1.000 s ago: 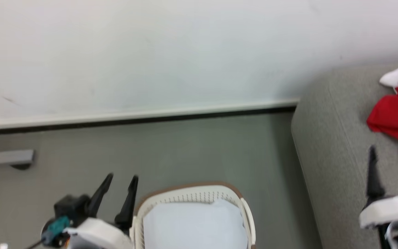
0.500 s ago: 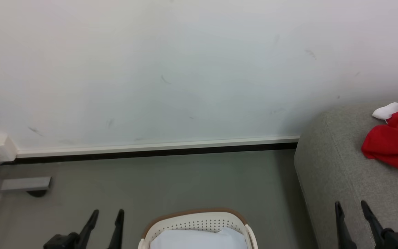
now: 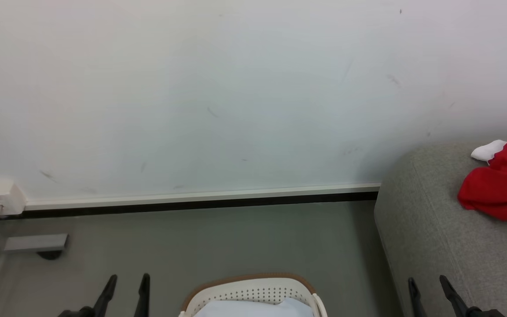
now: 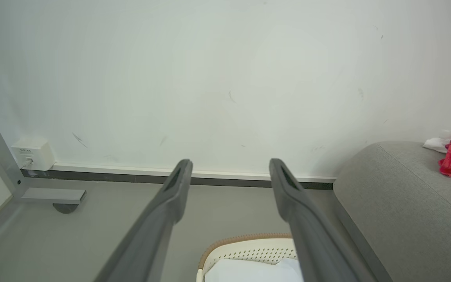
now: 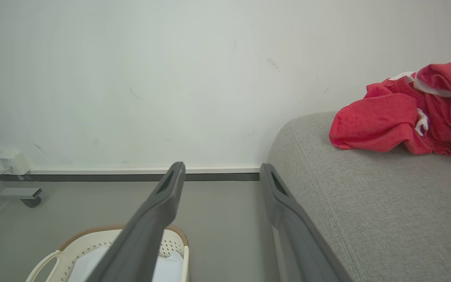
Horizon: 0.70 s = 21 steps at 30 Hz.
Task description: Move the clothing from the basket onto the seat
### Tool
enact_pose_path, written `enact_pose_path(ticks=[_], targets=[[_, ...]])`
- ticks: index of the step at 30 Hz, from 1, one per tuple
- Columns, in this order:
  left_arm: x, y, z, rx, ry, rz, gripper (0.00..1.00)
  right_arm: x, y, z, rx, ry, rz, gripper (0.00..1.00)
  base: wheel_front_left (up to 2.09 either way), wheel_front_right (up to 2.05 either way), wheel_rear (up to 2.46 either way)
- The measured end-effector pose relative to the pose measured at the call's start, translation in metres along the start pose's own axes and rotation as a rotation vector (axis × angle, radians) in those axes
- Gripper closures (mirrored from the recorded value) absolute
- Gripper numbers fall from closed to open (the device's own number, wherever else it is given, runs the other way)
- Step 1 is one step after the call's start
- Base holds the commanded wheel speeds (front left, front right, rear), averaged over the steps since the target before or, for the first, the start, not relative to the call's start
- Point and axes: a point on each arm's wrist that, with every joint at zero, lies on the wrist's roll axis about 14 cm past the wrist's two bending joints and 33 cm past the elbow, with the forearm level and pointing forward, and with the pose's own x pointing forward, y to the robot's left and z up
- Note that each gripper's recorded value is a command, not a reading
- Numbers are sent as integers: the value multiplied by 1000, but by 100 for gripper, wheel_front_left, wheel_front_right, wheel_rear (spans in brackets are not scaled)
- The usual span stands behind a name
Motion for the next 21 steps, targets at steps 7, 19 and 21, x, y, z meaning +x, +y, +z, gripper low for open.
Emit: enact_pose_path(ticks=[7, 19, 21], targets=[[-2, 4, -2, -10, 0, 17, 0, 0, 5, -3, 5, 9, 15, 0, 0, 0, 0], [-10, 7, -22, -25, 61, 40, 100, -5, 8, -17, 15, 54, 17, 100, 0, 0, 0], [-14, 7, -30, -34, 88, 46, 100, -9, 7, -25, 26, 80, 9, 100, 0, 0, 0]])
